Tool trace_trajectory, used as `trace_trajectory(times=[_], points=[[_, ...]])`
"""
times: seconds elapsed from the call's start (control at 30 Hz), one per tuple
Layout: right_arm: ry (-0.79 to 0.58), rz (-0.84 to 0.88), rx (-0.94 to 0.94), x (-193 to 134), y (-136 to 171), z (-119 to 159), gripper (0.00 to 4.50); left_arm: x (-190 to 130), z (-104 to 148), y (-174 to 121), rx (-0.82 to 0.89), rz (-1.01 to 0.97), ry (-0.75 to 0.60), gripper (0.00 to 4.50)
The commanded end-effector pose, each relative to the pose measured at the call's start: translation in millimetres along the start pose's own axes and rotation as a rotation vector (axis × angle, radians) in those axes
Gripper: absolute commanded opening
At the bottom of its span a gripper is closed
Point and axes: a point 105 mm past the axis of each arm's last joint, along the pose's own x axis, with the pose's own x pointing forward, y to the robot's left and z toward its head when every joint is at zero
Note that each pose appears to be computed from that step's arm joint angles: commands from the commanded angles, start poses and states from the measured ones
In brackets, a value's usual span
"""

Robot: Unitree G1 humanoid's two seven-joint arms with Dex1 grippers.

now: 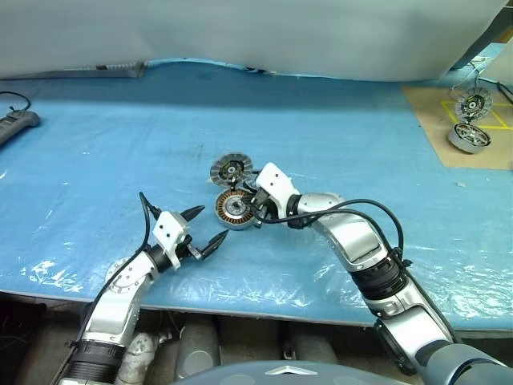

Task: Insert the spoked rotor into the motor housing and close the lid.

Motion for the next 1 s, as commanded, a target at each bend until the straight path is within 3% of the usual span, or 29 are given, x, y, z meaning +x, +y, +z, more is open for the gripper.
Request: trace_trajectory(times=[0.03,0.33,1.0], points=[[-0.072,0.004,-0.021,2,5,18,0.05,-3,0,9,0.017,0.006,-0.019,4.5],[-0.091,-0.004,0.023,23,8,10,0.05,1,-5,10,0.019,0.007,-0.025,4.5],[-0.078,0.004,0.073,18,14,-6,0.05,1,2,10,0.032,0.001,-0.033,4.5]])
